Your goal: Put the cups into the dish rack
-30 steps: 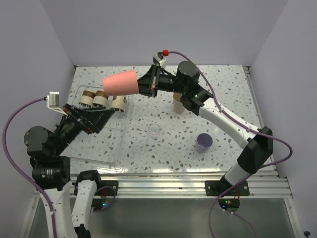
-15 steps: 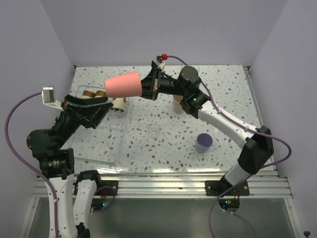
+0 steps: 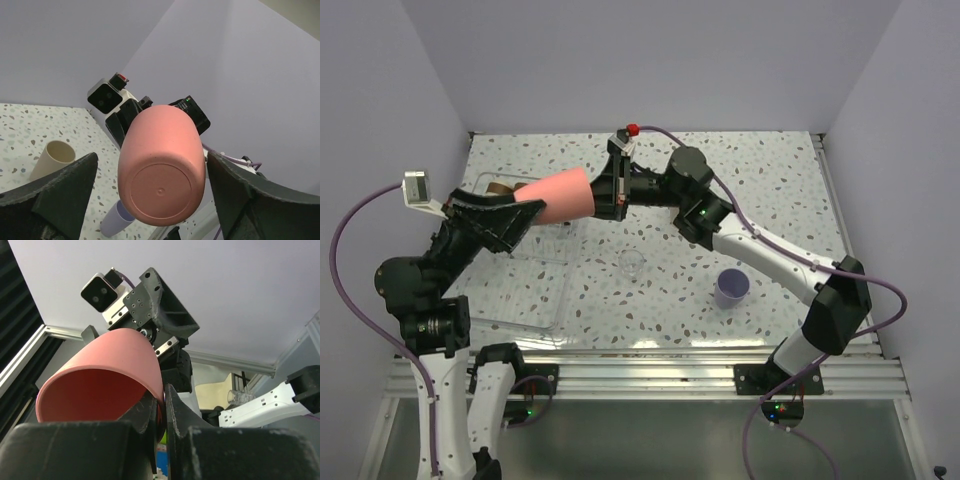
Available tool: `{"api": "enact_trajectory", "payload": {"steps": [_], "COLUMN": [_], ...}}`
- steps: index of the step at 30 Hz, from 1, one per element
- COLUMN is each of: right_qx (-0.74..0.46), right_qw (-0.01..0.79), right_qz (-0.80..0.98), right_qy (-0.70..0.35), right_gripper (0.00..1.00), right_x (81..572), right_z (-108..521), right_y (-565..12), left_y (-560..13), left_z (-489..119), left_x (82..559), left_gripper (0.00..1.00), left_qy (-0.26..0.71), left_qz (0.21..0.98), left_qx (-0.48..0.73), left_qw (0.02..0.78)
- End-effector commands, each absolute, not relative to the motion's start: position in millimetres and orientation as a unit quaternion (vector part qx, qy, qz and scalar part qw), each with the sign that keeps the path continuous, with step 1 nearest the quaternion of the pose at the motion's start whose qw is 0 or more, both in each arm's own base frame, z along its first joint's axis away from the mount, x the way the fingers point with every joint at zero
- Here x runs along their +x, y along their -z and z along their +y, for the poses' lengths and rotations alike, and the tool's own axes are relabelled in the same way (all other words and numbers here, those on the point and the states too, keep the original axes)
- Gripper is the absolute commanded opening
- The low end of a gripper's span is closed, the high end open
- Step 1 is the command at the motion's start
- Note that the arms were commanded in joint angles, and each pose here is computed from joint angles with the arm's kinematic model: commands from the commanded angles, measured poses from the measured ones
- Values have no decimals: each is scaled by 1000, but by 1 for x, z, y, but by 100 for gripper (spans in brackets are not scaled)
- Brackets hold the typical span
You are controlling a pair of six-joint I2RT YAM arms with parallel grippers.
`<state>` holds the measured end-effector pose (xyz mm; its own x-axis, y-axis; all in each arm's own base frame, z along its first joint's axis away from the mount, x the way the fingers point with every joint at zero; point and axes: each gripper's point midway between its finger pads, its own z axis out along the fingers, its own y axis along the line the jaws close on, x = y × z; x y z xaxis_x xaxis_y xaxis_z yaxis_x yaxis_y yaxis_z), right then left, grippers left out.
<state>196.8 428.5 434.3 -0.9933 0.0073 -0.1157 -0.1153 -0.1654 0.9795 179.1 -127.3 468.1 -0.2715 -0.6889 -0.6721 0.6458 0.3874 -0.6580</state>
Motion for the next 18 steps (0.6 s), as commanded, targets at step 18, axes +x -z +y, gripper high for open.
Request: {"api": "enact_trajectory", "payload": {"steps": [18], "right_qx": [-52], "right_qw": [73], "right_qz": [617], "right_qy": [-782], "right_gripper": [0], "right_x": [192], "right_z": [432], "right_y": [-457], "left_y": [-484], "left_z": [-133], "left_x": [172], "left_gripper": [74], "left_qy": [559], "left_qz": [572], "left_qx": [8], "left_qw": [601]}}
